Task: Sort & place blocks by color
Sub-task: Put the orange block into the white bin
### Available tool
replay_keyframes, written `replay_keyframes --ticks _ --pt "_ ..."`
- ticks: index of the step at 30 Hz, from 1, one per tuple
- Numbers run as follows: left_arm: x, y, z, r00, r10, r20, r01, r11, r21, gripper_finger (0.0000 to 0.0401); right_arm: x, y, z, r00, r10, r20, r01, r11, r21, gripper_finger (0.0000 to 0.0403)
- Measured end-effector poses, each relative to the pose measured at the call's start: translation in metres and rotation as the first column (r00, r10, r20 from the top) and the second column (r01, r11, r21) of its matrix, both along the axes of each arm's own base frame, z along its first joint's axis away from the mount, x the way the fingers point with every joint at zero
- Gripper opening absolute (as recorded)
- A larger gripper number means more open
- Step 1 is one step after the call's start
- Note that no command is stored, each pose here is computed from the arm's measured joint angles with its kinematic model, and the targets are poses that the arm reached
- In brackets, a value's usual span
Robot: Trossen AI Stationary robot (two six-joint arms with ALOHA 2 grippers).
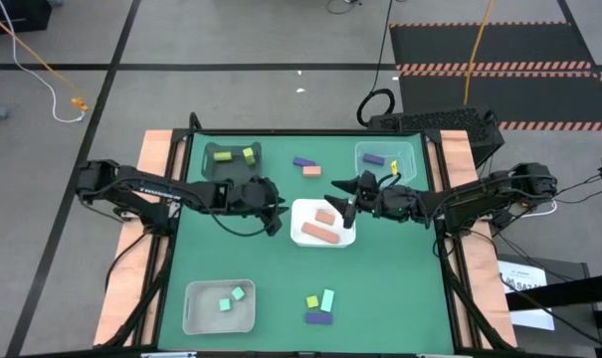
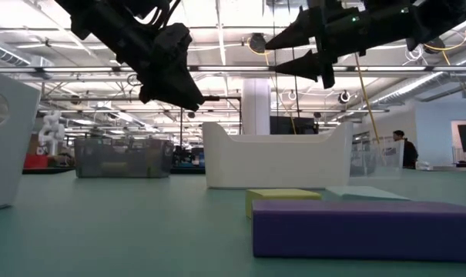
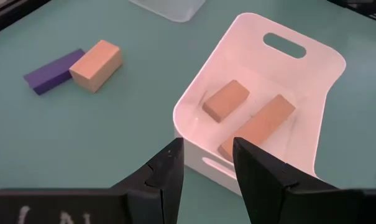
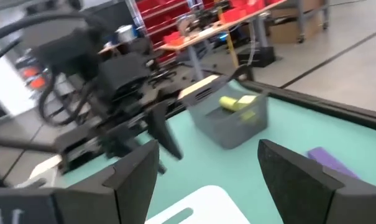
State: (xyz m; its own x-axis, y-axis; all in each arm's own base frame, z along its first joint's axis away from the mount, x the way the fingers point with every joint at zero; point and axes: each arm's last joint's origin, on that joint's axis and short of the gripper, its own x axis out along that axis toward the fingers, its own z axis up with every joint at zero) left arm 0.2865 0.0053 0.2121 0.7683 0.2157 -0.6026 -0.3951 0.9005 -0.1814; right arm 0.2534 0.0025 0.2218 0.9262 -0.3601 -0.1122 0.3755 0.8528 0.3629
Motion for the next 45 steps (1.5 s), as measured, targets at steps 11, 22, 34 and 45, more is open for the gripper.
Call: replay_keyframes --ticks 11,22,34,45 --pt "0.000 0.000 0.000 1.000 0.001 0.001 -0.001 1.000 -0.002 0.0140 0.006 -0.039 0.010 0.999 -0.023 -0.044 0.023 1.000 0.014 0.0303" --pt "0.002 0.001 0.003 0.999 0.005 0.036 -0.005 1.000 -0.005 0.0140 0.009 -0.073 0.020 0.989 -0.046 -0.138 0.041 0.998 -0.040 0.0345" --pt "0.006 0.001 0.009 0.993 0.001 0.115 -0.001 1.000 0.001 0.0140 0.029 -0.092 0.010 0.976 0.082 -0.200 -0.087 0.996 -0.016 0.0346" --pt "0.009 0.001 0.015 0.983 0.001 0.182 -0.001 1.000 0.002 0.0141 0.033 -0.118 -0.010 0.983 -0.014 -0.185 0.037 0.992 0.118 0.0346"
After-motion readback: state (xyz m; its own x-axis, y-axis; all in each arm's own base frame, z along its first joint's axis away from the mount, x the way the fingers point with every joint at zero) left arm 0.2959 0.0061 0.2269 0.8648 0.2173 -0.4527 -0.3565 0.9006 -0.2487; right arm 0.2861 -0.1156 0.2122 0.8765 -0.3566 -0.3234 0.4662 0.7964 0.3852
